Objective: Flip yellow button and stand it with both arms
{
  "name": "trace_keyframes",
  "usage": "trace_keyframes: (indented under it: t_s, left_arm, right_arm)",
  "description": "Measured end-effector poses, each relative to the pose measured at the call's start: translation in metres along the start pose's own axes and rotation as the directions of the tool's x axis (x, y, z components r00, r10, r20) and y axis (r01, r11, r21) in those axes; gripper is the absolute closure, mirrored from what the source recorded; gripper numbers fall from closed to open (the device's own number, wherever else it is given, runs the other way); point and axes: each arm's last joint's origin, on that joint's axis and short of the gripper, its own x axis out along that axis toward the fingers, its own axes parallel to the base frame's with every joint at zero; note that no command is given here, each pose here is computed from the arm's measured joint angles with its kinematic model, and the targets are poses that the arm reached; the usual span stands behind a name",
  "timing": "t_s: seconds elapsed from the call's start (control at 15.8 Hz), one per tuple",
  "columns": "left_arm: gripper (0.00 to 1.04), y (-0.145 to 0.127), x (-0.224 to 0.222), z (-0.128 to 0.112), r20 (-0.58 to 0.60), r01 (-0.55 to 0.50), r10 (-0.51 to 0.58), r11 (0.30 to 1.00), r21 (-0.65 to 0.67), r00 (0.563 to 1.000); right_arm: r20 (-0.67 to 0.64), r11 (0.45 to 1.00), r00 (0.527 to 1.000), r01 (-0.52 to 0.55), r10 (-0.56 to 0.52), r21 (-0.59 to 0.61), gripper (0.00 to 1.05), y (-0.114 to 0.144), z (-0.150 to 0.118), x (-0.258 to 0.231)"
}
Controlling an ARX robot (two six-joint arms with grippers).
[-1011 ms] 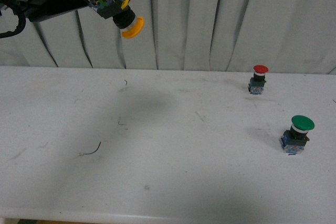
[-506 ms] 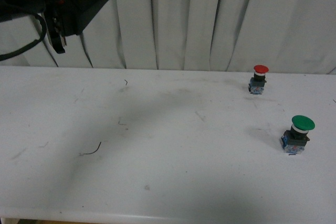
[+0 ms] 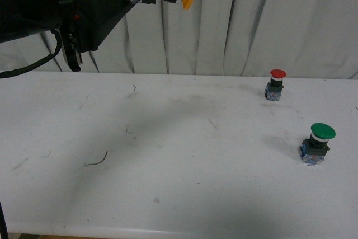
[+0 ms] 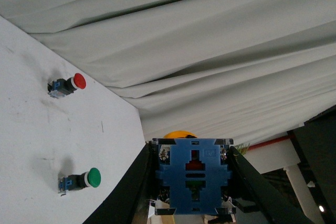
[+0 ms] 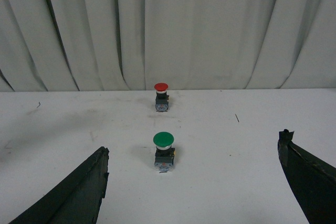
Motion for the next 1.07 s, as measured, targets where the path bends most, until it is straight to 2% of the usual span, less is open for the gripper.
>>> trace_keyframes:
  t_s: [0.13,0.32,0.44,0.63,0.76,0.89,1.01,1.07]
  left_arm:
    - [0.70,0.001,0.001,-0.002,0.000,-0.011,0.011,1.000,-0.006,1.000]
    - [0.70,0.002,0.001,-0.002,-0.005,-0.025,0.025,1.000,-0.002,1.000]
    - [0.70,0.002,0.002,-0.003,-0.006,-0.032,0.032,0.999,0.002,0.999]
    - [0.70,0.003,0.002,-0.003,-0.002,-0.037,0.037,0.999,0.004,0.999]
    - [0.70,0.003,0.002,-0.003,-0.006,-0.045,0.045,0.999,0.008,0.999]
    - [0.70,0.004,0.002,-0.002,-0.006,-0.049,0.049,0.999,0.015,0.999]
    - [0.70,0.003,0.002,-0.001,-0.004,-0.045,0.045,0.999,0.018,0.999]
    - [0.70,0.003,0.002,-0.001,-0.005,-0.042,0.042,0.999,0.019,0.999]
  right_arm:
    - [-0.001,1.000,1.000,0.000,0.000,0.001,0.06,0.000,0.000,0.000]
    - [-0.070,0.990,0.997,0.052,-0.043,0.134,0.06,-0.008,0.001,0.016]
    - [-0.044,0.979,0.996,0.082,-0.075,0.188,0.06,-0.017,0.011,0.045]
    - [0.083,0.979,0.995,0.029,-0.046,0.201,0.06,-0.020,0.047,0.122]
    - [0.007,0.979,1.000,0.000,-0.001,0.204,0.06,-0.011,0.042,0.194]
    - [-0.053,0.978,0.998,-0.030,0.042,0.204,0.06,0.000,0.035,0.241]
    - [0.000,0.975,0.995,-0.098,0.100,0.200,0.06,0.011,0.047,0.262]
    - [0.067,0.963,0.983,-0.179,0.168,0.203,0.06,0.021,0.058,0.260]
